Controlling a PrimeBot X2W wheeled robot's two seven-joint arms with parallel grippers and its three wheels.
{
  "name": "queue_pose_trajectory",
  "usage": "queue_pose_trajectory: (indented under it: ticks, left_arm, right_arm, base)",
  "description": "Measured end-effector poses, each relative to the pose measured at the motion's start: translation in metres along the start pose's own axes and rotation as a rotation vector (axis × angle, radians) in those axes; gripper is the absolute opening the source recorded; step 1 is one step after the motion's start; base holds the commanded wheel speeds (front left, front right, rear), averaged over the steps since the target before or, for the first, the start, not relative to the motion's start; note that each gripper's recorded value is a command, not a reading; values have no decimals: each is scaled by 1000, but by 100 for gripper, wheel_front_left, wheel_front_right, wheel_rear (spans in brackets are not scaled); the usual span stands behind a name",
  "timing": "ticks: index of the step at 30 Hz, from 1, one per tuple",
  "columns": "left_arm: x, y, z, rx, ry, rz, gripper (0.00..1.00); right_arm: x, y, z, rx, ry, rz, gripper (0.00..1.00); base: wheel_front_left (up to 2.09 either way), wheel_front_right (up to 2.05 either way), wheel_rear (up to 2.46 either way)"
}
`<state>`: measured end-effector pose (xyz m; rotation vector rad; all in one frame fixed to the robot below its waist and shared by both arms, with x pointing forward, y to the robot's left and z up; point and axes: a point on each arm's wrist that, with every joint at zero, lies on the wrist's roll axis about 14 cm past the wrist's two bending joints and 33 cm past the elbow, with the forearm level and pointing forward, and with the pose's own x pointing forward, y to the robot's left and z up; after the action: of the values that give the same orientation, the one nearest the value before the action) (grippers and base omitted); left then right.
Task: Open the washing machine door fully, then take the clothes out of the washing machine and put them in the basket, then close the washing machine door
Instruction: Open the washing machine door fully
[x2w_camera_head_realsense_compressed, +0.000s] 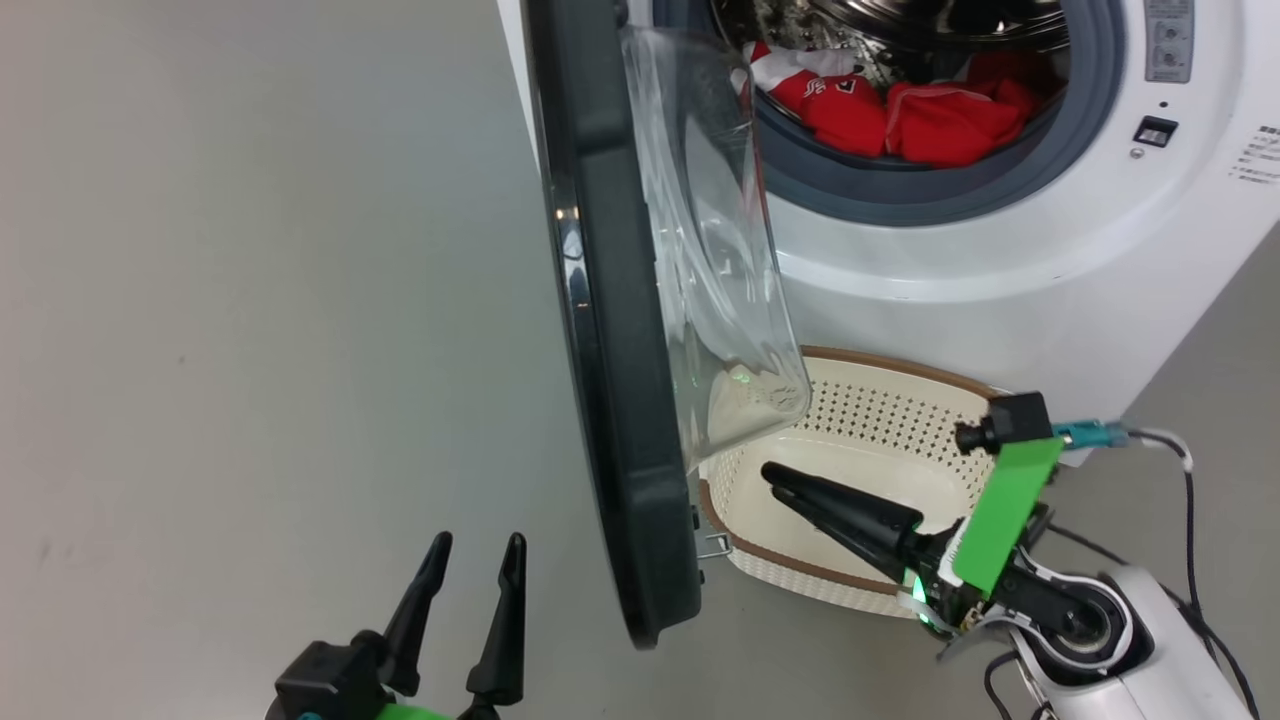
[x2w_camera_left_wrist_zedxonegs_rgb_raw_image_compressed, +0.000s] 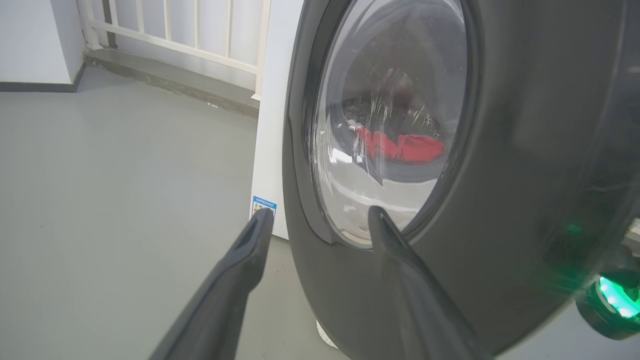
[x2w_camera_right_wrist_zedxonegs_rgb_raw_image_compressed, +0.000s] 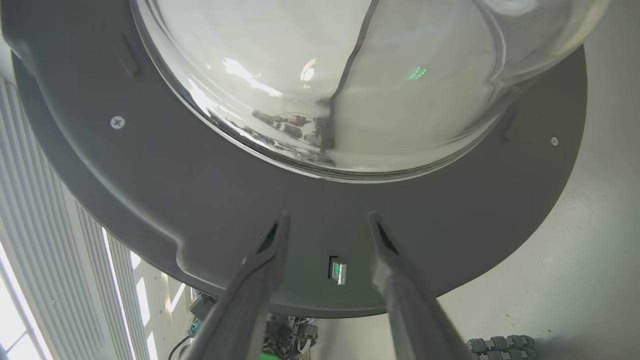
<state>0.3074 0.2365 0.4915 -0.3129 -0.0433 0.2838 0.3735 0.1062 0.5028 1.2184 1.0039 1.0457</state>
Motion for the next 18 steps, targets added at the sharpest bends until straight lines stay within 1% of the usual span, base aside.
queue_pose_trajectory:
  ticks: [4,13,18]
  left_arm:
    - [1,-2,0,-2,1,-7,100]
    - [3,-4,-2,-3,4,-15,100]
    - [4,-4,-4,-3,10,-16,100]
  right_arm:
    - [-8,-10,2,16,-43,-30,100]
    - [-36,-43,17,44,-192,-127,100]
    - [-47,-58,22,35,-255,-179,100]
  base:
    - [0,0,0]
    - [0,0,0]
    - [0,0,0]
